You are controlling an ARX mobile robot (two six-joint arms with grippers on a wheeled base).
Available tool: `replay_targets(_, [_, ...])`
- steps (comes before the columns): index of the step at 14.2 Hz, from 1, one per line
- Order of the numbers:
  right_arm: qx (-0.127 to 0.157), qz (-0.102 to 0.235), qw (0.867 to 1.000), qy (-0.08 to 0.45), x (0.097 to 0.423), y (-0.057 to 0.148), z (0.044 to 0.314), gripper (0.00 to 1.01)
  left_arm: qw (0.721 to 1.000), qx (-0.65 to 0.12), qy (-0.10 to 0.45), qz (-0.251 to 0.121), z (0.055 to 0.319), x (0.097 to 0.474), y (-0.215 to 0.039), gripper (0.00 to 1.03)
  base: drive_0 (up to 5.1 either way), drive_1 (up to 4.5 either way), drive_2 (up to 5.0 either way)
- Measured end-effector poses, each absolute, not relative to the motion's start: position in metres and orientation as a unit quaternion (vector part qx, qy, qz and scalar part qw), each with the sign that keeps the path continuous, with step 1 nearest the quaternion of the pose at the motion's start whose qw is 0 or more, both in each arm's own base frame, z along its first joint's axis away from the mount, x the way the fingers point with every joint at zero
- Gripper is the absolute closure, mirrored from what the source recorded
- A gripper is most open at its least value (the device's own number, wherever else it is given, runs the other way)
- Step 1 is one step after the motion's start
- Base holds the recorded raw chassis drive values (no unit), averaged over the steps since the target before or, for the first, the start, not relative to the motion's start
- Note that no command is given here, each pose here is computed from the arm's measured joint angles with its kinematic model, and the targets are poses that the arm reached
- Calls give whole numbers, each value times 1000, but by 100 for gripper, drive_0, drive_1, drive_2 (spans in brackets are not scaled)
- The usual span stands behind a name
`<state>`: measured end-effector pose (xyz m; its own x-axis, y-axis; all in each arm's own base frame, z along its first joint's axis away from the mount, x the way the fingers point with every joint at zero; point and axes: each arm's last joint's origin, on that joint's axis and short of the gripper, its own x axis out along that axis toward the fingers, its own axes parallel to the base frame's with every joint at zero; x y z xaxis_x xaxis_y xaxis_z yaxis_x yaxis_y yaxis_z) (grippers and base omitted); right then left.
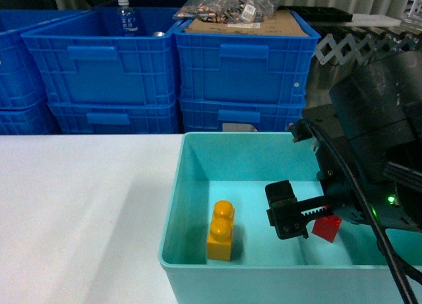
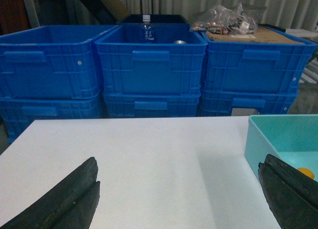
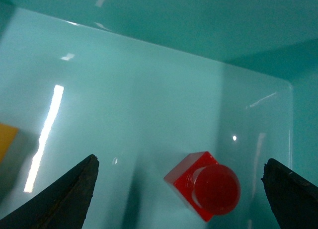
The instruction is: Pick red block from blue box to shelf
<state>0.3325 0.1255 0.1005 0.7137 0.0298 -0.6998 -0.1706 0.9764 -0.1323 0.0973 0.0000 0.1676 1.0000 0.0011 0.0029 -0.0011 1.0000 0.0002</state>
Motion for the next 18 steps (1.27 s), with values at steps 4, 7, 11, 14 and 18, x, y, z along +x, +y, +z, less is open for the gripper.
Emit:
replay_targets(4, [-96,30,912,397,356,120,76,3,1000,0,-1,0,168,97,0,5,0,0,0])
replay_targets(7, [-104,21,903,417,357,120,60,31,1000,0,-1,0,168,97,0,5,0,0,0])
replay_targets(11, [-82,14,917,391,356,112,63,60,1000,0,-1,0,168,97,0,5,0,0,0])
replay_targets(14, [-56,33,945,320,319,101,107,61,1000,0,-1,0,168,97,0,5,0,0,0])
replay_targets(18, [-41,52,983,170,220,69,173,61,1000,0,-1,0,168,97,0,5,0,0,0])
